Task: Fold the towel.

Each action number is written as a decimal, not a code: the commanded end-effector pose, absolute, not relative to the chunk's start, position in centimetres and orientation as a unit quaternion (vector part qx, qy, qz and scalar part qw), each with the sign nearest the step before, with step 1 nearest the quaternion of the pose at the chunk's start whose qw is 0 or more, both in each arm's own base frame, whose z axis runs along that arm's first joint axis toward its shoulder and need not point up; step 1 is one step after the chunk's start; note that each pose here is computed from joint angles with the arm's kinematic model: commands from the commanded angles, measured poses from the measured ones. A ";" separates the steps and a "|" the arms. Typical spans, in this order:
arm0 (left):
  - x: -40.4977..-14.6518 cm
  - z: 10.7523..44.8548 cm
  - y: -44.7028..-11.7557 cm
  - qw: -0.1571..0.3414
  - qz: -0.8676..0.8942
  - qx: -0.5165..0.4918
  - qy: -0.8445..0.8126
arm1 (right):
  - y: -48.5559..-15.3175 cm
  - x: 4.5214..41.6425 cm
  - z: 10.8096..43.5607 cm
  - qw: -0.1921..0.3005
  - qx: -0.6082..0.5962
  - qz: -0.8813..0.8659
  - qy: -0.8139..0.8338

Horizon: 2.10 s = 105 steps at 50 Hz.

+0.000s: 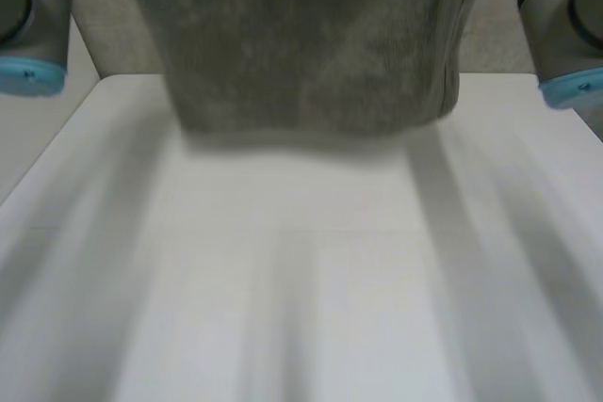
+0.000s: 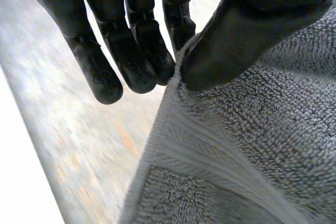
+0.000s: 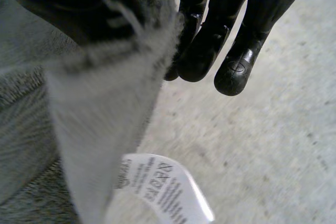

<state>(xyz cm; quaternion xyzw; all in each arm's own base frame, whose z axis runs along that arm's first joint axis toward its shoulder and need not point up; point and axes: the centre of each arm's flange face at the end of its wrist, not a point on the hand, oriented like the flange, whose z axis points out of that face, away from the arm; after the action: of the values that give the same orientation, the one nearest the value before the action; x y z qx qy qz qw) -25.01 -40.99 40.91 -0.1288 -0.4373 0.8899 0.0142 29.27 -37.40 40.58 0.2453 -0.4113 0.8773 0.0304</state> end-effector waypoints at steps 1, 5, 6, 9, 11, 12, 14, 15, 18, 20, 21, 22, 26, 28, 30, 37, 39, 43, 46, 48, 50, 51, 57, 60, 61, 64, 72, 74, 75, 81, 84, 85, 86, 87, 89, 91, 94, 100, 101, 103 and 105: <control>-24.6 40.9 -39.9 0.015 0.884 -0.124 -0.450 | -36.9 29.1 38.5 0.003 0.282 0.854 -0.437; -24.2 35.5 -39.2 0.015 0.841 -0.146 -0.521 | -36.4 28.4 34.3 -0.014 0.319 0.814 -0.484; -24.2 35.5 -39.2 0.015 0.841 -0.146 -0.521 | -36.3 27.8 32.6 -0.017 0.327 0.799 -0.505; -23.7 31.6 -38.2 0.017 0.813 -0.163 -0.559 | -36.3 26.9 31.2 -0.016 0.331 0.784 -0.525; -23.5 27.6 -36.5 0.027 0.783 -0.186 -0.592 | -35.7 25.1 29.0 -0.015 0.337 0.757 -0.560; -23.5 27.5 -36.5 0.027 0.783 -0.187 -0.592 | -35.7 25.1 29.0 -0.015 0.337 0.757 -0.560; -23.3 26.1 -35.4 0.033 0.773 -0.197 -0.602 | -34.4 24.0 27.2 -0.023 0.344 0.730 -0.590; -22.9 25.2 -34.2 0.035 0.766 -0.205 -0.609 | -34.4 24.0 27.1 -0.023 0.344 0.730 -0.590; -22.0 23.9 -31.8 0.041 0.752 -0.214 -0.622 | -32.4 23.5 25.4 -0.039 0.360 0.698 -0.618; -21.5 23.5 -30.6 0.042 0.746 -0.216 -0.628 | -31.2 23.1 25.3 -0.042 0.367 0.686 -0.628; -20.9 23.3 -29.4 0.042 0.743 -0.219 -0.631 | -30.1 22.6 25.5 -0.043 0.368 0.676 -0.637; -20.9 23.3 -29.4 0.042 0.743 -0.219 -0.631 | -29.2 21.8 25.9 -0.038 0.366 0.668 -0.647; -19.2 23.2 -26.5 0.035 0.740 -0.217 -0.635 | -27.5 20.3 26.3 -0.031 0.360 0.649 -0.670; -18.8 23.3 -25.7 0.034 0.742 -0.217 -0.634 | -26.6 19.8 26.7 -0.029 0.358 0.642 -0.677; -18.5 23.6 -24.9 0.034 0.745 -0.218 -0.630 | -25.1 19.3 27.7 -0.026 0.355 0.637 -0.684; -18.3 26.1 -23.0 0.040 0.775 -0.231 -0.587 | -23.8 19.0 30.4 -0.015 0.353 0.654 -0.669; -18.4 26.8 -23.2 0.040 0.781 -0.233 -0.578 | -24.0 18.9 31.2 -0.010 0.350 0.665 -0.660; -18.5 27.9 -24.1 0.034 0.792 -0.233 -0.563 | -24.9 18.6 32.6 0.001 0.344 0.678 -0.650; -18.6 27.6 -25.1 0.037 0.788 -0.234 -0.568 | -26.1 18.8 31.4 -0.002 0.349 0.664 -0.661; -18.7 26.8 -26.0 0.039 0.779 -0.235 -0.580 | -27.0 18.9 30.0 -0.005 0.356 0.648 -0.674; -18.8 26.1 -27.0 0.041 0.770 -0.235 -0.591 | -27.9 18.9 28.7 -0.005 0.362 0.632 -0.685; -19.1 25.5 -27.8 0.047 0.764 -0.238 -0.599 | -28.7 19.1 27.4 -0.003 0.371 0.616 -0.695; -20.2 21.7 -31.3 0.063 0.727 -0.247 -0.637 | -31.3 19.5 22.4 0.011 0.404 0.558 -0.724; -21.0 19.9 -32.9 0.068 0.713 -0.256 -0.650 | -32.2 19.5 20.7 0.020 0.403 0.541 -0.738; -21.0 19.9 -32.9 0.068 0.713 -0.256 -0.650 | -32.8 19.4 20.1 0.024 0.399 0.537 -0.743; -21.7 18.5 -34.4 0.061 0.706 -0.274 -0.651 | -33.3 19.4 19.6 0.027 0.397 0.539 -0.743; -22.5 15.0 -37.8 0.022 0.694 -0.316 -0.647 | -35.9 20.2 17.4 0.033 0.382 0.577 -0.721; -22.7 14.6 -38.1 0.024 0.691 -0.317 -0.649 | -36.2 20.4 17.1 0.032 0.379 0.583 -0.718; -22.7 14.6 -38.1 0.024 0.691 -0.317 -0.649 | -36.6 20.5 16.9 0.033 0.377 0.586 -0.717; -23.1 13.8 -38.9 0.026 0.690 -0.317 -0.650 | -37.2 20.6 15.8 0.032 0.378 0.583 -0.718; -23.5 13.6 -39.0 0.027 0.690 -0.320 -0.648 | -37.4 20.8 15.1 0.034 0.380 0.577 -0.722; -23.9 13.5 -38.9 0.030 0.690 -0.323 -0.647 | -37.4 20.8 15.1 0.034 0.380 0.577 -0.722; -23.9 13.5 -38.9 0.030 0.690 -0.323 -0.647 | -37.5 20.9 14.9 0.038 0.379 0.576 -0.723; -24.2 13.4 -39.0 0.032 0.691 -0.325 -0.645 | -37.5 20.9 14.9 0.038 0.379 0.576 -0.723; -24.4 13.5 -39.0 0.032 0.693 -0.325 -0.643 | -37.6 20.7 15.0 0.050 0.368 0.575 -0.728; -24.4 13.8 -39.2 0.027 0.696 -0.321 -0.642 | -37.6 20.6 15.3 0.055 0.362 0.578 -0.729; -24.1 14.4 -39.6 0.014 0.703 -0.308 -0.640 | -37.6 20.4 16.1 0.066 0.353 0.584 -0.728; -23.6 17.5 -39.4 -0.006 0.721 -0.285 -0.631 | -36.9 20.2 20.2 0.046 0.308 0.622 -0.718; -23.5 18.4 -39.0 -0.009 0.725 -0.281 -0.629 | -36.9 20.2 20.2 0.045 0.308 0.622 -0.718; -23.3 19.0 -38.5 -0.010 0.724 -0.277 -0.631 | -35.8 19.9 22.4 0.024 0.278 0.640 -0.716; -22.9 19.7 -37.9 -0.010 0.723 -0.272 -0.635 | -35.1 19.8 23.1 0.014 0.271 0.644 -0.715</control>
<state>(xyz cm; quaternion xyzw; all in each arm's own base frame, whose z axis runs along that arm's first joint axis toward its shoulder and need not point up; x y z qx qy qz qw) -23.66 -39.24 17.25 -0.2873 -0.6335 0.7184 -0.0033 20.20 -37.00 19.61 0.3136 -0.7207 0.6163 0.0498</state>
